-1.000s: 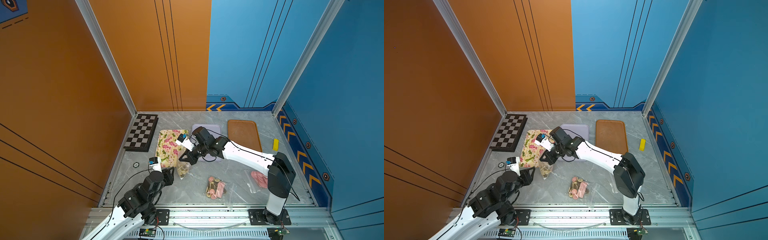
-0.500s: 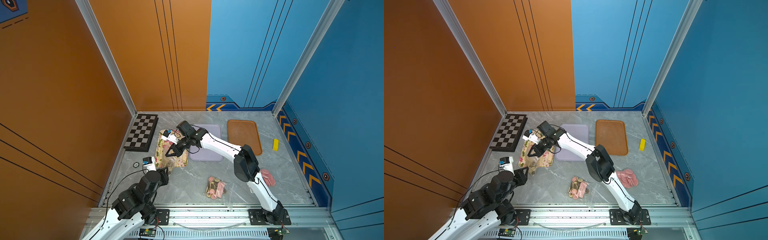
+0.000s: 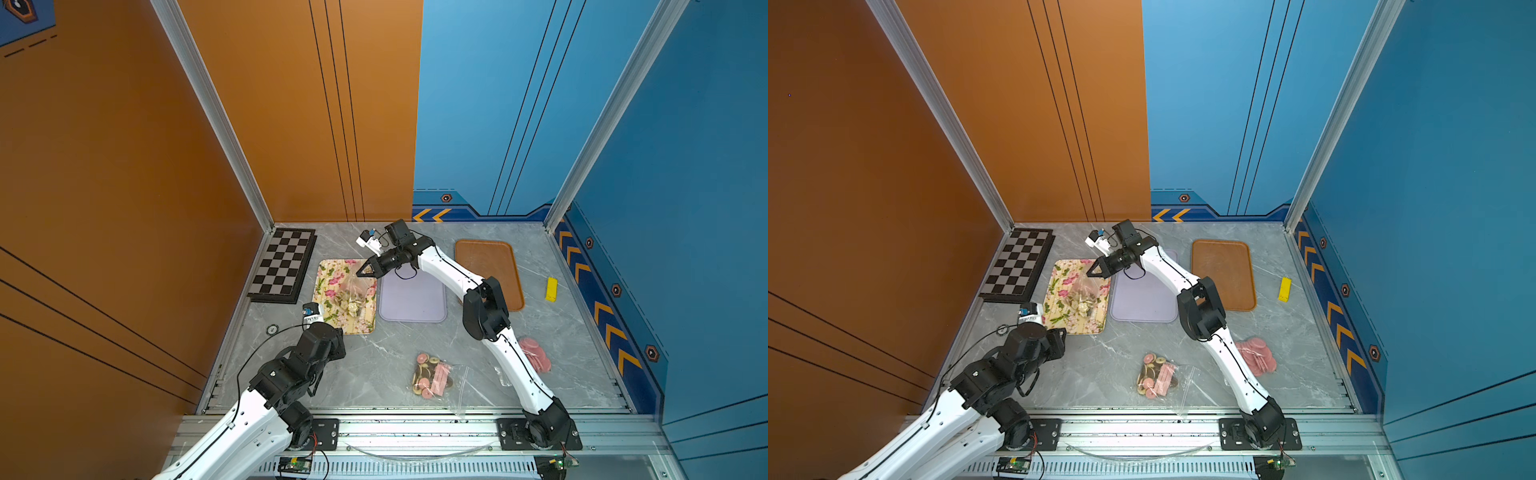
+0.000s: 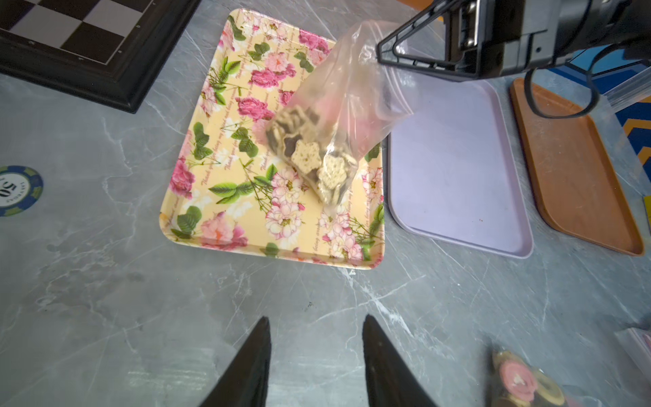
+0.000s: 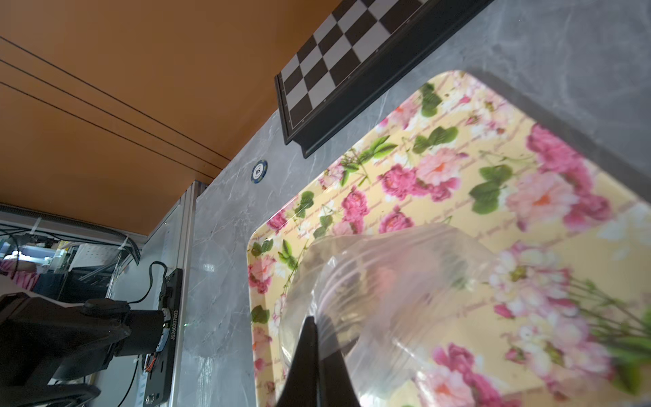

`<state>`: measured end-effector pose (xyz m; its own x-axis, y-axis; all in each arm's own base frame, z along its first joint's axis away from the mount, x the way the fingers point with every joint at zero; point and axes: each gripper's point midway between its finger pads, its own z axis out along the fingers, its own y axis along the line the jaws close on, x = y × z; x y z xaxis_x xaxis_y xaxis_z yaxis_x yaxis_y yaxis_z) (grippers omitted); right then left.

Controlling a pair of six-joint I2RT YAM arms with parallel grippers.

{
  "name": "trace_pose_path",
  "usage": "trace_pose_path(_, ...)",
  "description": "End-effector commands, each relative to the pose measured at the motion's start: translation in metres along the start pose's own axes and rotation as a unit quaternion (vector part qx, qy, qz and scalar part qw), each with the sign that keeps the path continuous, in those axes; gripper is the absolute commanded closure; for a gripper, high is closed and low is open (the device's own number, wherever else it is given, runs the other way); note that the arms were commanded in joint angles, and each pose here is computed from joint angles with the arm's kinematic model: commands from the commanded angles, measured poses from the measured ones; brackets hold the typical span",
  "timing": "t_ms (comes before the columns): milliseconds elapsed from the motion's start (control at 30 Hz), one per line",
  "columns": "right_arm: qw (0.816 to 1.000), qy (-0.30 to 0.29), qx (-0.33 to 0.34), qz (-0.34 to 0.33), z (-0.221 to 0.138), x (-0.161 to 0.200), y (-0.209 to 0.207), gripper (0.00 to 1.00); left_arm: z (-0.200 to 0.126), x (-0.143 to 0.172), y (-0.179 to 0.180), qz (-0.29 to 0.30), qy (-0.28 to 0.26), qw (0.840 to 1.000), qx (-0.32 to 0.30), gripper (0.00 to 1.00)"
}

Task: Pour cookies out of the ziploc bag
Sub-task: Place the ziploc bag on the tray.

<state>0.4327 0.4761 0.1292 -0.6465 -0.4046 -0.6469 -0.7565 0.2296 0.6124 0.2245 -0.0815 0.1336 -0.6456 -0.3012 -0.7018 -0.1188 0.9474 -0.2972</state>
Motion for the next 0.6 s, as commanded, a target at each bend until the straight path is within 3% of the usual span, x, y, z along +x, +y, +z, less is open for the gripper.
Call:
trace_pose_path(0, 1.000, 0.007, -0.015, 0.015, 0.014, 0.007, -0.005, 1.00, 0.016, -0.003, -0.009, 0.000, 0.008, 1.000, 0.023, 0.59)
trace_pose_path(33, 1.000, 0.005, -0.010, 0.019, 0.015, 0.008, -0.011, 0.96, 0.022, -0.005, -0.008, -0.008, 0.012, 1.000, 0.022, 0.60)
trace_pose_path(67, 1.000, 0.003, -0.004, 0.020, 0.015, 0.008, -0.016, 0.80, 0.028, -0.005, -0.007, -0.017, 0.021, 0.999, 0.023, 0.61)
trace_pose_path(100, 1.000, 0.003, 0.001, 0.020, 0.016, 0.009, -0.019, 0.73, 0.033, -0.007, -0.007, -0.026, 0.028, 0.999, 0.027, 0.61)
trace_pose_path(167, 1.000, 0.001, 0.015, 0.025, 0.013, 0.009, -0.027, 0.65, 0.045, -0.011, -0.007, -0.043, 0.045, 0.997, 0.037, 0.61)
trace_pose_path(267, 0.999, 0.000, 0.051, 0.019, 0.000, 0.006, -0.030, 0.44, 0.058, -0.020, -0.010, -0.063, 0.062, 0.994, 0.056, 0.61)
trace_pose_path(400, 0.990, 0.022, 0.132, -0.051, -0.017, 0.011, -0.010, 0.39, 0.074, -0.033, -0.001, -0.090, 0.081, 0.991, 0.063, 0.61)
trace_pose_path(567, 0.966, 0.046, 0.230, -0.105, -0.025, 0.024, 0.010, 0.35, 0.091, -0.068, 0.020, -0.138, 0.052, 0.987, 0.062, 0.61)
